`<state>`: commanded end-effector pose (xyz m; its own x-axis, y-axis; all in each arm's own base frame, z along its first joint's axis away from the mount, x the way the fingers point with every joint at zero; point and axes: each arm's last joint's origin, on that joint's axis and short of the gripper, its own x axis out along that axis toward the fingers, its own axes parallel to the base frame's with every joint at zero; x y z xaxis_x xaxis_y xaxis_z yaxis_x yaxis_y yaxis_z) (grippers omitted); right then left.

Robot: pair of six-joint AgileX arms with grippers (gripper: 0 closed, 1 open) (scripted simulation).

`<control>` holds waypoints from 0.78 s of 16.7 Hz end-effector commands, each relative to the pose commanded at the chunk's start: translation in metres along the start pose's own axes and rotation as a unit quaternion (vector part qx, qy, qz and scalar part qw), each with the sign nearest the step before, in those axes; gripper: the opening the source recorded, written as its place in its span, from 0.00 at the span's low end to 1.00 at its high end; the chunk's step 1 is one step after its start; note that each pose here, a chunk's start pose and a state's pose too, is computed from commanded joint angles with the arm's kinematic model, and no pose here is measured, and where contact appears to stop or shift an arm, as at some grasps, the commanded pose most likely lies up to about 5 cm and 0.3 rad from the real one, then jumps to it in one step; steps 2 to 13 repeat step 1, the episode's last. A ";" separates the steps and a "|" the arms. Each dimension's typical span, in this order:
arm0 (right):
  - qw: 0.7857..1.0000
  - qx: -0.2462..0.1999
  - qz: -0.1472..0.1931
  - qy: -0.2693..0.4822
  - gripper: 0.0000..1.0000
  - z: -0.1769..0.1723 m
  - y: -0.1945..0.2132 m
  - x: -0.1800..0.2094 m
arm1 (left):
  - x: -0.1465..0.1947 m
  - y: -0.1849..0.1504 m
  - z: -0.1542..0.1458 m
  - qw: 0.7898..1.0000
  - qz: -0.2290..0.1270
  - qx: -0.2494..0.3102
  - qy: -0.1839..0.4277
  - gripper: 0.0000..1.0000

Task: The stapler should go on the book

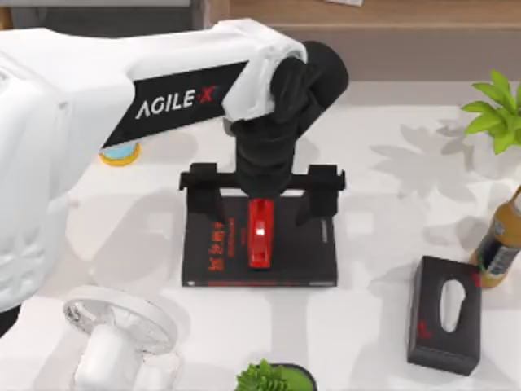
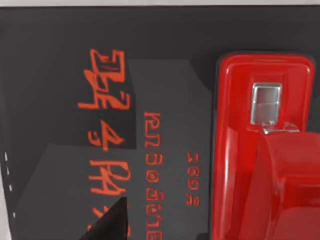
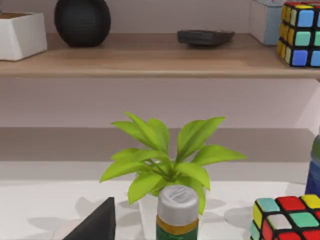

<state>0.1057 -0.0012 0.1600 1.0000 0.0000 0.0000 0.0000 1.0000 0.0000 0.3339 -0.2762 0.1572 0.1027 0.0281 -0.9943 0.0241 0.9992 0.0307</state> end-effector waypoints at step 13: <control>1.000 0.000 0.000 0.000 1.00 0.000 0.000 0.000 | 0.000 0.000 0.000 1.000 0.000 0.000 0.000 1.00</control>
